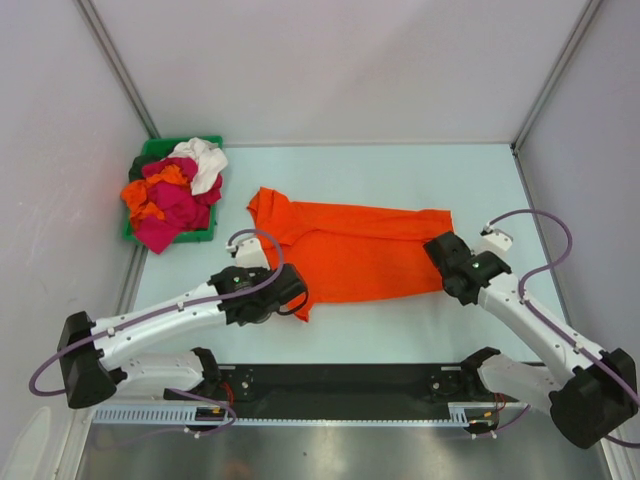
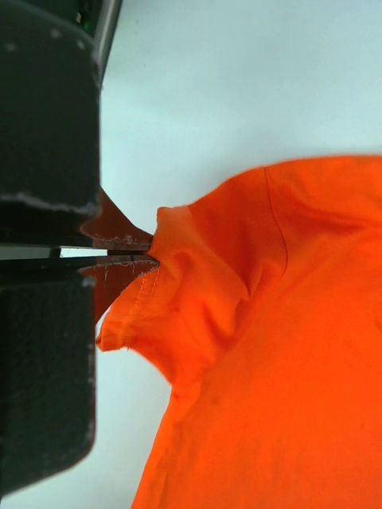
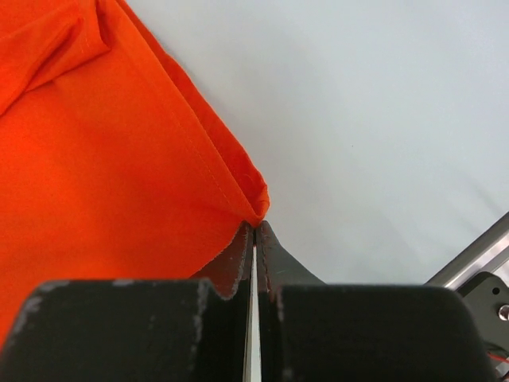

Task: Fold and stack the t-shirts
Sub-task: Fold the other side of the tshirt into a rectangle

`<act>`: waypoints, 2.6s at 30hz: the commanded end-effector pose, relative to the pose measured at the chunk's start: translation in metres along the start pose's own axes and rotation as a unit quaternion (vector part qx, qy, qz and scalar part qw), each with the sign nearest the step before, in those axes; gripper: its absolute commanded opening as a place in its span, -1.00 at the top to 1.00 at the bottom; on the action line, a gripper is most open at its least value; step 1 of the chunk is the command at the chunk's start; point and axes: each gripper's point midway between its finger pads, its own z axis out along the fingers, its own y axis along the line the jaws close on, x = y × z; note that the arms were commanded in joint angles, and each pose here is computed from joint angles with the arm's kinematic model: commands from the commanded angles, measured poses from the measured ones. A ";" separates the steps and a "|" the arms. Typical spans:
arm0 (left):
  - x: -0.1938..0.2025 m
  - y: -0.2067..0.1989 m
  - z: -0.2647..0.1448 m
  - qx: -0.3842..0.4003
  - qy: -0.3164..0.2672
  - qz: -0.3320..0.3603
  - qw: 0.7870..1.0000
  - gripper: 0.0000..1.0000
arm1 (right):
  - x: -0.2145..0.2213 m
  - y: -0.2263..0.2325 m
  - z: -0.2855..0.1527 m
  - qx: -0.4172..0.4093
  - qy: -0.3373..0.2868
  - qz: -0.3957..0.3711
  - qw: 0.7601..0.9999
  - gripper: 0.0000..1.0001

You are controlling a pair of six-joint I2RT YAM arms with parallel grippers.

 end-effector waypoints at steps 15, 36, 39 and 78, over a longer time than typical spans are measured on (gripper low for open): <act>-0.093 -0.008 0.008 -0.047 -0.098 -0.050 0.993 1.00 | -0.052 0.024 0.014 -0.012 -0.032 0.017 0.999 1.00; -0.158 -0.019 0.088 -0.111 -0.107 -0.058 0.986 1.00 | -0.073 0.058 0.084 0.035 -0.029 0.030 0.999 1.00; -0.163 -0.020 0.101 -0.125 -0.103 -0.059 0.985 1.00 | -0.078 0.069 0.095 0.040 -0.027 0.028 0.998 1.00; -0.181 -0.020 0.207 -0.192 -0.052 -0.055 0.978 1.00 | -0.094 0.134 0.168 0.065 -0.014 -0.022 0.998 1.00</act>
